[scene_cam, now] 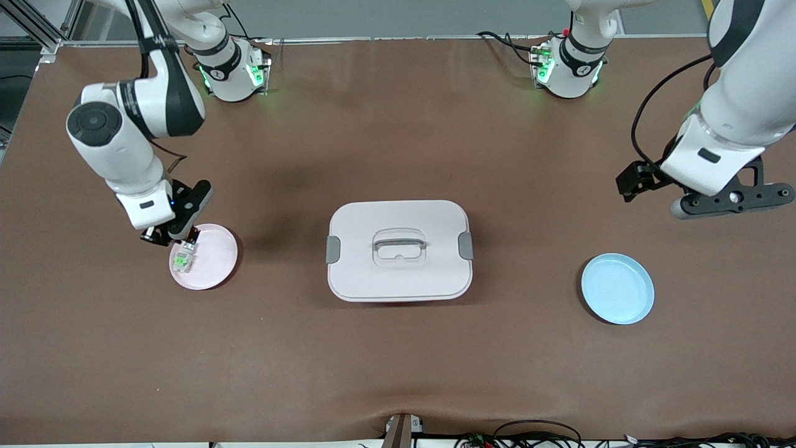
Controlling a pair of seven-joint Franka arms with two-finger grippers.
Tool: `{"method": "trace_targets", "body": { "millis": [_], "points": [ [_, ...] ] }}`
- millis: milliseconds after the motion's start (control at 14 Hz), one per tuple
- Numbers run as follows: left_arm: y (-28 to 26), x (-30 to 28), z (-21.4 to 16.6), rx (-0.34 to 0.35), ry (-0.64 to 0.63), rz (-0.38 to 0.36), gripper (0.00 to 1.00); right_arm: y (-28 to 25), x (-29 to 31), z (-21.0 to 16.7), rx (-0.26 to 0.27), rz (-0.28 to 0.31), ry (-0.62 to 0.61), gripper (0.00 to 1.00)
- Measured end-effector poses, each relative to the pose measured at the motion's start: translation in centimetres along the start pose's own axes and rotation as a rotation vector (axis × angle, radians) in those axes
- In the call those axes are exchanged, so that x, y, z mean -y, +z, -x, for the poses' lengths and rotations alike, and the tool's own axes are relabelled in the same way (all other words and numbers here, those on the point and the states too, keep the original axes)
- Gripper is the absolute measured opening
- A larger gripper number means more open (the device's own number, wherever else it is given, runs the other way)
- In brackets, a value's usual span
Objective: Transfer orange switch to right arm and place
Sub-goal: 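Carry the switch with the right gripper over the pink plate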
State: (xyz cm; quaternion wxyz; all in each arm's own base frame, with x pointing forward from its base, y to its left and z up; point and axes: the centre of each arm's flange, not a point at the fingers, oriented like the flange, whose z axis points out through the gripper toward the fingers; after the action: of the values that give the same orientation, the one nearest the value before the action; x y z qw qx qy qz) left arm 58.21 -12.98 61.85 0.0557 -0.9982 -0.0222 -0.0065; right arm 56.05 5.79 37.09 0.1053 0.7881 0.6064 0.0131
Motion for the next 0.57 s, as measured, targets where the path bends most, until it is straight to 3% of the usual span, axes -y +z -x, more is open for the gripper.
{"method": "trace_targets", "body": {
  "millis": [214,569],
  "points": [
    [-1.2,3.0,1.4,0.002,0.008,0.031,1.0,5.0,-0.8,1.6,-0.004,0.014,-0.145,0.44],
    [-2.0,6.3,3.1,0.002,0.028,0.048,1.0,12.8,0.0,1.6,0.008,-0.028,-0.208,0.44]
  ]
}}
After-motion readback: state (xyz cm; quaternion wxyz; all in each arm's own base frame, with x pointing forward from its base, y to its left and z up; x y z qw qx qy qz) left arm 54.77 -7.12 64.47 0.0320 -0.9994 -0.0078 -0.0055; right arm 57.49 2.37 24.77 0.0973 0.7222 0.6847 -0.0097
